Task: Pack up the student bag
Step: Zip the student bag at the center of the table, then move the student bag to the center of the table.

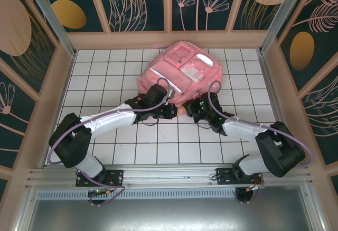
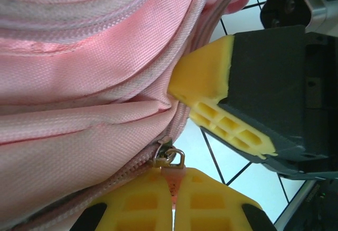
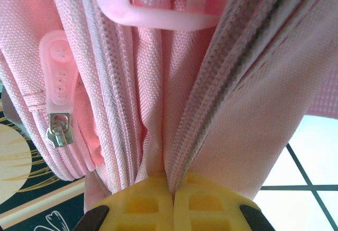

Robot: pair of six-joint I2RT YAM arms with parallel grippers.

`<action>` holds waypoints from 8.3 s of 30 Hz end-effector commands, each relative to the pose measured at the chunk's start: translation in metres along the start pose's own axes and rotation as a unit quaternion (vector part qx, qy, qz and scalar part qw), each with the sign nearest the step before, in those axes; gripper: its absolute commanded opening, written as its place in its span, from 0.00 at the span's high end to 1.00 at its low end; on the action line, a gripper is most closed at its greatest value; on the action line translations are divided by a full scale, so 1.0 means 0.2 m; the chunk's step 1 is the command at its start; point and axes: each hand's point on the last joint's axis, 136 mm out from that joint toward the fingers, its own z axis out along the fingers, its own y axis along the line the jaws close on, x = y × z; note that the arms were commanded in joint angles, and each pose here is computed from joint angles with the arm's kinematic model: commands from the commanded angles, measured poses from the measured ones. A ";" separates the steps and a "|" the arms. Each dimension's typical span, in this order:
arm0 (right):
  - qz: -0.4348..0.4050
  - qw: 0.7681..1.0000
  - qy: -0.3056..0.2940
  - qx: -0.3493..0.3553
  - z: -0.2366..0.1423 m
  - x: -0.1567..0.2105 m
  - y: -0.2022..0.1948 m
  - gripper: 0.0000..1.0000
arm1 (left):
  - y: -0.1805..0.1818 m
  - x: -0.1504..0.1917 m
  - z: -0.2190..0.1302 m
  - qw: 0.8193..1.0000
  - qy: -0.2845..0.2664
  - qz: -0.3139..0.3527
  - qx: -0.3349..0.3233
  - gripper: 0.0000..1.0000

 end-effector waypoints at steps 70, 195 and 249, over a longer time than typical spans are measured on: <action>0.003 0.998 0.033 0.052 -0.03 -0.03 0.17 0.42 | 0.36 -0.05 -0.02 0.996 -0.036 -0.031 -0.072 1.00; -0.175 0.966 -0.062 0.179 -0.38 -0.46 -0.11 1.00 | 0.75 -0.32 0.08 0.978 -0.047 -0.030 -0.201 1.00; -0.419 0.888 0.173 0.078 -0.11 0.53 -0.02 1.00 | 0.52 -0.85 -1.26 0.893 -0.388 -0.015 -0.227 0.01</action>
